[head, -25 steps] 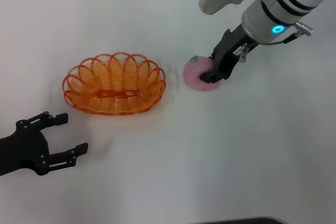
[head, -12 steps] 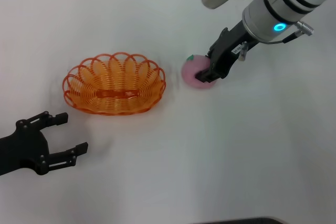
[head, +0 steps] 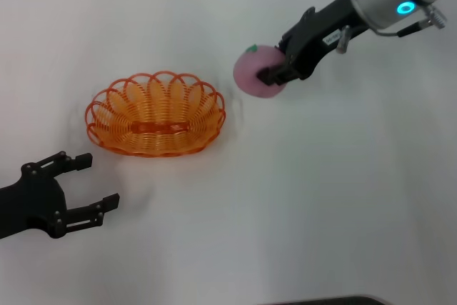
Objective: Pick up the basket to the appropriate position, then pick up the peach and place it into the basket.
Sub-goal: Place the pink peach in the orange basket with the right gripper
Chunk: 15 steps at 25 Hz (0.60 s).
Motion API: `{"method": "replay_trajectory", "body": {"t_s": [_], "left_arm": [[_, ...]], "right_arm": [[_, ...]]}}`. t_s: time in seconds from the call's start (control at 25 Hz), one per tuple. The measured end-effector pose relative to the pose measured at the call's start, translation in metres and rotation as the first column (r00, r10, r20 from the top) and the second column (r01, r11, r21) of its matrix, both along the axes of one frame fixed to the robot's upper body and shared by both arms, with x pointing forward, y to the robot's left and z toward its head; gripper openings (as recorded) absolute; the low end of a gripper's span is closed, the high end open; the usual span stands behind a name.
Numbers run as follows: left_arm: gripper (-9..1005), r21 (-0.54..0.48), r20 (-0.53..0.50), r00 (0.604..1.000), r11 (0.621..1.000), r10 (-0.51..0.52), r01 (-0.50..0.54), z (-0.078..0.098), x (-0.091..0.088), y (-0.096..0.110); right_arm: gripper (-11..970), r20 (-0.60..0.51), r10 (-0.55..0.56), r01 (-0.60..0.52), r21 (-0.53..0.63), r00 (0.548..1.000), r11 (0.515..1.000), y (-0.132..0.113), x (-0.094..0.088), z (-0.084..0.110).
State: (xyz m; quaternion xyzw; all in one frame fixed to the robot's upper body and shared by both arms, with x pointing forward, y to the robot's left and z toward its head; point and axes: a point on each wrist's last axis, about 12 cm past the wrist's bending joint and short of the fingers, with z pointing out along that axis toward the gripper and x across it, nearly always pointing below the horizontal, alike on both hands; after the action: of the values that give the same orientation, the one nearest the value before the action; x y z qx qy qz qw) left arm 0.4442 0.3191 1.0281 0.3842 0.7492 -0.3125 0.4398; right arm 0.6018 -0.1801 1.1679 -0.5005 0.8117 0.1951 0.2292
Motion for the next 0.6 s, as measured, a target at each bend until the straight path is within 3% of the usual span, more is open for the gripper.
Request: {"method": "replay_trajectory", "body": {"t_s": [0.36, 0.6], "left_arm": [[864, 0.006, 0.001, 1.0, 1.0, 0.004, -0.004, 0.002, -0.001, 0.002], [860, 0.01, 0.004, 1.0, 1.0, 0.003, -0.003, 0.003, 0.0, 0.003]], "right_arm": [[404, 0.003, -0.001, 0.001, 0.051, 1.0, 0.999, -0.004, -0.002, 0.01], [406, 0.01, 0.045, -0.046, 0.069, 0.999, 0.997, 0.01, -0.005, 0.007]]}}
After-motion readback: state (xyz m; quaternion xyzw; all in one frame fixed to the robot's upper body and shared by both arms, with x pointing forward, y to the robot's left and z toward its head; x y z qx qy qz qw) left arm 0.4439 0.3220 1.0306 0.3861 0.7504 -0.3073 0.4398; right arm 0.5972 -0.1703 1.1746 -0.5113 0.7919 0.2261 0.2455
